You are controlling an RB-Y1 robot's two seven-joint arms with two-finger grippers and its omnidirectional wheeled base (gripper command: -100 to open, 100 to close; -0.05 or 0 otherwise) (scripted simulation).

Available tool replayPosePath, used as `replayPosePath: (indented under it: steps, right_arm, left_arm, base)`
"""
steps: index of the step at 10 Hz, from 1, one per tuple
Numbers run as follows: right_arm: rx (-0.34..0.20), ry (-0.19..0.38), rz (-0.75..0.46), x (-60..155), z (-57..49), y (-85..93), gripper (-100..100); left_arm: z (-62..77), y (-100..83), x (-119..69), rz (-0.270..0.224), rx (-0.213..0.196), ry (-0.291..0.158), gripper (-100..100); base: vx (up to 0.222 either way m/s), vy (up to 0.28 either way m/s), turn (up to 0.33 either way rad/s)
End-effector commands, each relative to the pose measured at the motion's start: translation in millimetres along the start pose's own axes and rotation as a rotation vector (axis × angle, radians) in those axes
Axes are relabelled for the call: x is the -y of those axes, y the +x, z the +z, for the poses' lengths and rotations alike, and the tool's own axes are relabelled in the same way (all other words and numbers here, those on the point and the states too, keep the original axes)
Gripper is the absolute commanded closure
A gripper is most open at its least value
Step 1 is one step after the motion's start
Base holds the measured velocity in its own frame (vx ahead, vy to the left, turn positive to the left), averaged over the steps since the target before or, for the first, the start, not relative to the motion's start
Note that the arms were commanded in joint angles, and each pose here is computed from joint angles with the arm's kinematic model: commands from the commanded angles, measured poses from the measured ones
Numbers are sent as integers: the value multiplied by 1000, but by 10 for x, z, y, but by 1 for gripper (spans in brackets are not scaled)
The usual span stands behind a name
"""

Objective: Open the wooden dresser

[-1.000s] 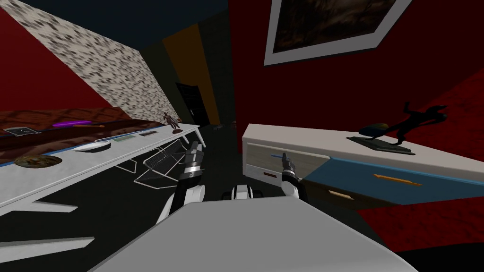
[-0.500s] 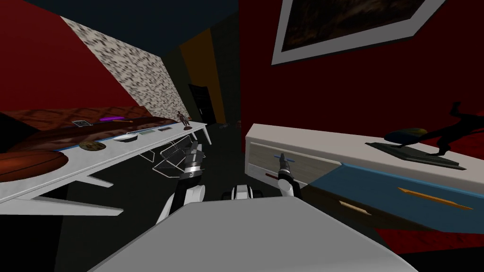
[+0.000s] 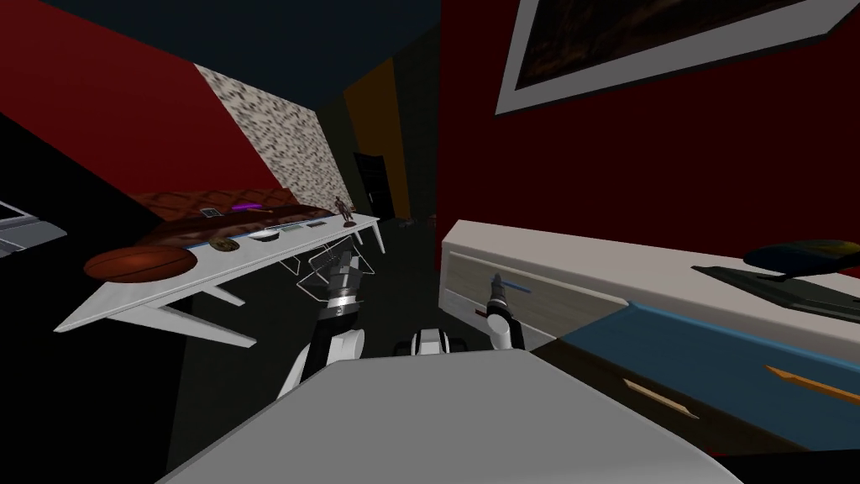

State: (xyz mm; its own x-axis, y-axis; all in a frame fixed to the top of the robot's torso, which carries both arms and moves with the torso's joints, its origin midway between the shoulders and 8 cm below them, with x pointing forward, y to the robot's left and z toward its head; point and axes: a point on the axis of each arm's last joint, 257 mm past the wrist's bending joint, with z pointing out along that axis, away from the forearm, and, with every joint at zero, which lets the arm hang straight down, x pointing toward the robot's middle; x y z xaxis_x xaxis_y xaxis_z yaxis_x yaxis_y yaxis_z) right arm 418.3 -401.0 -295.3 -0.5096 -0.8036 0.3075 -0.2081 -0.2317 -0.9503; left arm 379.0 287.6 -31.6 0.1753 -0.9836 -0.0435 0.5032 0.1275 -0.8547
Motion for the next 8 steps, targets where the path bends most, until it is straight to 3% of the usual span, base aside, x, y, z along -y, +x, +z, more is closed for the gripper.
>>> replayPosePath:
  steps: [1, 3, 4, 8]
  right_arm:
    - [3, -18, 50, -44, -32, -82, -100]
    - [5, -20, 59, -37, -28, -94, -100]
    - [5, -20, 58, -34, -26, -96, 100]
    - [16, -11, 60, 46, -50, -141, 100]
  left_arm:
    - [0, 0, 0, 0, 0, 0, 0]
    - [-1, -1, -1, 0, 0, 0, 0]
    - [-1, -1, 0, 0, 0, 0, 0]
    - [1, 1, 1, 0, 0, 0, 0]
  base:
    - [-22, -11, 36]
    - [58, -53, -16]
    - [6, -7, 1]
    - [-148, 85, -28]
